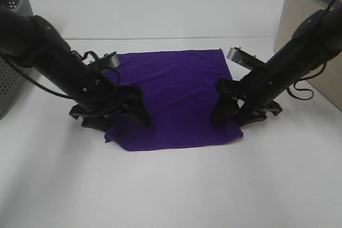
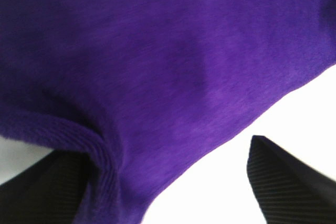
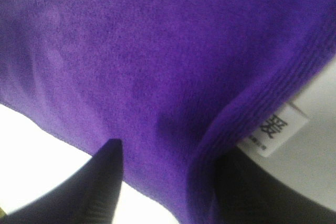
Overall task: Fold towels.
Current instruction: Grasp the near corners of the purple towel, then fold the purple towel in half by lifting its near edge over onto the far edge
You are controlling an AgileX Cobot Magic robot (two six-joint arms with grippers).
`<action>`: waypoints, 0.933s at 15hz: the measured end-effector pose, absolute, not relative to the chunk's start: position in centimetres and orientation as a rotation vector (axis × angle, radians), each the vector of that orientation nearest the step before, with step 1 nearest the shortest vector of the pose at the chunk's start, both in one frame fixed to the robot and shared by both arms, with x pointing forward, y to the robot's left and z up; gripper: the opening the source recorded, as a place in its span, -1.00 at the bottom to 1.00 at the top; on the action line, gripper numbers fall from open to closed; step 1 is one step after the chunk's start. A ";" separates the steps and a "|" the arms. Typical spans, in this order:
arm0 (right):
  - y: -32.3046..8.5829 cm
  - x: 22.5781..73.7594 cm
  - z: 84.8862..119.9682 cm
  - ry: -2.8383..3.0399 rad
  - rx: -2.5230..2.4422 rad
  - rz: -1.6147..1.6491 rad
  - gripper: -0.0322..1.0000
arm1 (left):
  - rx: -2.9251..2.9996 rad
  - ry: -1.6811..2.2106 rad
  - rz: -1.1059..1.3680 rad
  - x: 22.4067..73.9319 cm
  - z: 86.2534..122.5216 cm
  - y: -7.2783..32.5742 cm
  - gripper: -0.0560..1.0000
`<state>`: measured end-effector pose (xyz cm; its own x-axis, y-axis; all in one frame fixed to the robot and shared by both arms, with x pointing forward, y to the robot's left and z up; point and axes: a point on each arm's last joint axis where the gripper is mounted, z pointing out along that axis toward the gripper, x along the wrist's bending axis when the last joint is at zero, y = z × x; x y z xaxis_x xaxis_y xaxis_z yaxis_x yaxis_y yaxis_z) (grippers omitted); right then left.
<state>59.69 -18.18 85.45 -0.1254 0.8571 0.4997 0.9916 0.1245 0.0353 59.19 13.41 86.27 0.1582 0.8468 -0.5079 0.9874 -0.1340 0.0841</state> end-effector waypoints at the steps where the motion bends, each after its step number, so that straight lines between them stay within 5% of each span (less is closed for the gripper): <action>1: -17.3 59.8 85.5 -2.096 -1.782 -0.479 -0.28 | 2.088 1.774 -0.472 59.4 86.0 11.7 0.12; 3: -17.1 59.9 85.4 -2.108 -1.795 -0.440 -0.82 | 2.127 1.788 -0.450 59.4 85.5 11.6 -0.61; 4: -17.1 59.9 85.4 -2.108 -1.793 -0.436 -0.89 | 2.140 1.783 -0.441 59.3 85.5 11.7 -0.82; 10: -17.3 58.0 86.3 -2.111 -1.721 -0.361 -0.89 | 2.375 1.670 -0.358 58.5 87.1 12.8 -0.88; 14: -17.3 55.1 92.1 -2.105 -1.698 -0.463 -0.89 | 2.382 1.608 -0.277 57.5 93.5 13.2 -0.88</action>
<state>55.11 -17.31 92.10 -0.1860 0.8473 0.4974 0.9779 0.2091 0.0094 57.50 13.21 93.45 0.3716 0.8798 -0.2963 0.9283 -0.3575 0.1026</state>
